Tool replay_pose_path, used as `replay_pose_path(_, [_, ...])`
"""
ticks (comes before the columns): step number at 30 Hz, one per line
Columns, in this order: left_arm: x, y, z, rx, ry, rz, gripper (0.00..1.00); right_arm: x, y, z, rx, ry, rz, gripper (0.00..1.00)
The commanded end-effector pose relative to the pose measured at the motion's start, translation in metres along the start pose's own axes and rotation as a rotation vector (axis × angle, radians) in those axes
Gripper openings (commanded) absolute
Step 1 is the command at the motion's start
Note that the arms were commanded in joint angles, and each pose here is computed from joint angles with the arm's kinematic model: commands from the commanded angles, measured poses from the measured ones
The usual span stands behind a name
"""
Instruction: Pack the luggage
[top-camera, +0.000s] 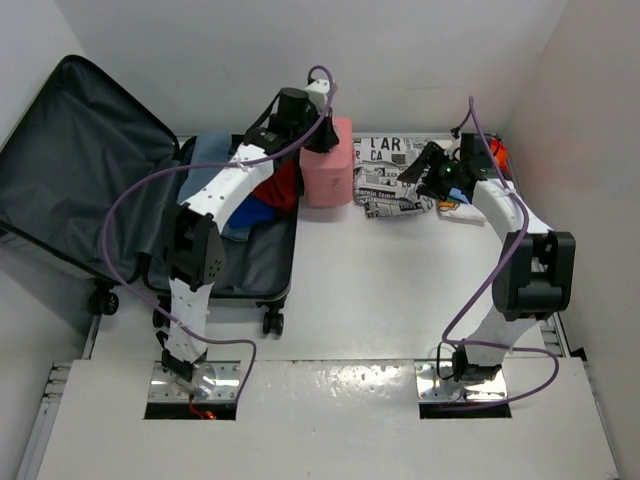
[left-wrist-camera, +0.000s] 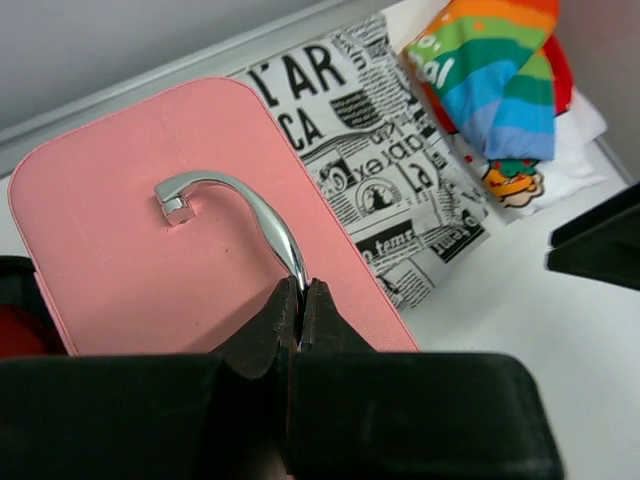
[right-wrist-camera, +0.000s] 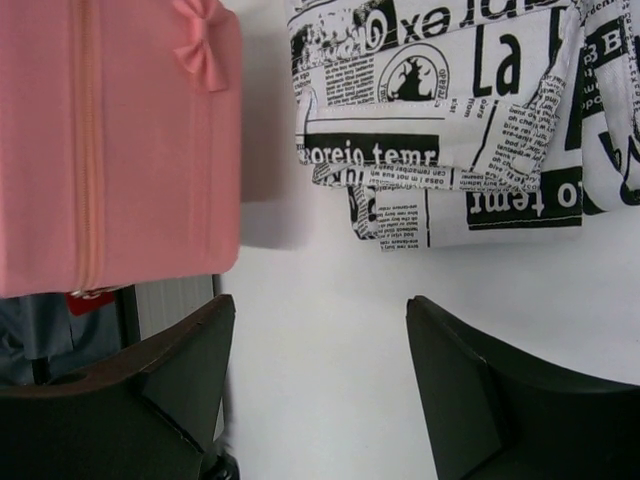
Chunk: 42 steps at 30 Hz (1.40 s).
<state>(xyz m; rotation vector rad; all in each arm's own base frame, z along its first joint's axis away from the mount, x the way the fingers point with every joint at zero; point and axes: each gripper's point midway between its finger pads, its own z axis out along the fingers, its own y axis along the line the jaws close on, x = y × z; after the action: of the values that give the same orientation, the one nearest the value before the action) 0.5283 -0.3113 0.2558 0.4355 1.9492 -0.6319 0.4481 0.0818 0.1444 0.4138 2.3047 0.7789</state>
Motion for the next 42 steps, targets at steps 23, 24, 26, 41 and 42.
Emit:
replay_pose_path(23, [-0.040, 0.026, -0.308, -0.303, -0.221, 0.197, 0.00, 0.017, 0.054, -0.011, -0.108, 0.003, -0.121, 0.68])
replay_pose_path(24, [-0.034, 0.032, -0.316, -0.354, -0.215, 0.189, 0.00, 0.018, 0.058, -0.012, -0.115, 0.002, -0.130, 0.68])
replay_pose_path(26, [-0.016, 0.039, -0.332, -0.407, -0.197, 0.203, 0.00, 0.024, 0.061, -0.011, -0.115, 0.011, -0.139, 0.68])
replay_pose_path(41, [0.063, 0.087, -0.345, -0.545, -0.095, 0.260, 0.00, 0.051, 0.072, -0.004, -0.133, 0.066, -0.183, 0.68])
replay_pose_path(42, [0.067, 0.089, -0.347, -0.554, -0.090, 0.256, 0.00, 0.051, 0.073, -0.004, -0.135, 0.064, -0.183, 0.68])
